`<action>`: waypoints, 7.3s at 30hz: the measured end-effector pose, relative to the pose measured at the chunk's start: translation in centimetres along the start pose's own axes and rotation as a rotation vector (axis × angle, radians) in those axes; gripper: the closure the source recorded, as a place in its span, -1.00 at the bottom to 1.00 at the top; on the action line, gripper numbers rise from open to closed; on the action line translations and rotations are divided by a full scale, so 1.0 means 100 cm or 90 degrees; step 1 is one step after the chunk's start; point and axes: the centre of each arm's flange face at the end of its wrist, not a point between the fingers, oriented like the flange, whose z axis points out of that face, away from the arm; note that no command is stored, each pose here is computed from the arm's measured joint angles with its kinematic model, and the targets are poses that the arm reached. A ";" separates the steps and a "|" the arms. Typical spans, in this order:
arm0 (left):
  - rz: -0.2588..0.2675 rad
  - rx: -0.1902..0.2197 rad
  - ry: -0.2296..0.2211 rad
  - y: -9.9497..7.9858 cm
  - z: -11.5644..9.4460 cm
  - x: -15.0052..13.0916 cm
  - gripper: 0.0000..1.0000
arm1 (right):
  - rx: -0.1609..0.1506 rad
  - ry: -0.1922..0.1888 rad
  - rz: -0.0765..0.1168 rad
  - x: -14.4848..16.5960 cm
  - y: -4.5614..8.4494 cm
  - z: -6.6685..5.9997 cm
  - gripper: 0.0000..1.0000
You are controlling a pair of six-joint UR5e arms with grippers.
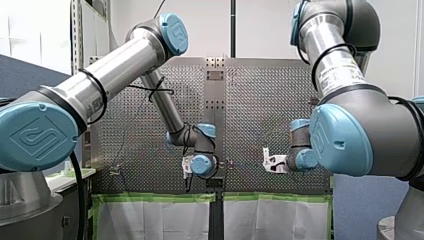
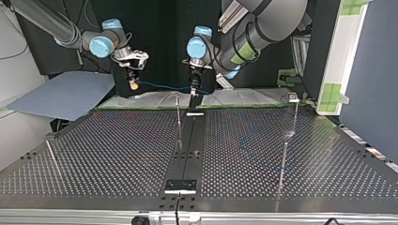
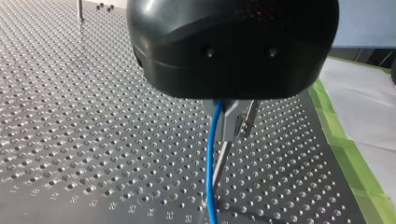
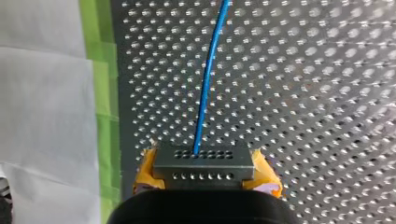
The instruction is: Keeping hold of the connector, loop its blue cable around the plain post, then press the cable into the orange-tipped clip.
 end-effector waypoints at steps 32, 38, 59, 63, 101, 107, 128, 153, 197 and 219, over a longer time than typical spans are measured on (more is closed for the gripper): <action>-0.090 0.006 0.005 0.027 0.046 0.021 1.00 | 0.000 0.006 -0.006 0.002 0.007 0.018 1.00; -0.095 0.004 0.002 0.031 0.052 0.017 1.00 | 0.000 0.004 -0.007 0.005 0.008 0.021 1.00; -0.095 0.007 0.014 0.033 0.058 0.013 1.00 | -0.002 0.003 -0.022 0.013 0.013 0.027 1.00; -0.093 0.006 0.016 0.034 0.059 0.012 1.00 | -0.005 0.004 -0.022 0.015 0.016 0.028 1.00; -0.030 -0.003 0.060 0.023 0.035 -0.004 1.00 | -0.004 0.005 -0.064 0.039 0.017 0.016 1.00; -0.024 -0.004 0.065 0.025 0.031 0.000 1.00 | 0.001 0.003 -0.063 0.037 0.014 0.014 1.00; 0.020 0.018 0.084 0.009 0.011 0.011 1.00 | 0.014 -0.001 -0.050 0.030 0.002 0.010 1.00; 0.085 0.008 0.106 0.001 -0.004 0.018 1.00 | -0.015 -0.054 -0.042 -0.012 -0.001 0.008 1.00; 0.029 0.044 0.086 0.003 0.024 -0.015 1.00 | -0.002 0.014 -0.044 0.042 0.007 0.005 1.00; 0.006 0.042 0.086 0.017 0.035 -0.002 1.00 | -0.002 0.024 -0.042 0.044 0.007 0.007 1.00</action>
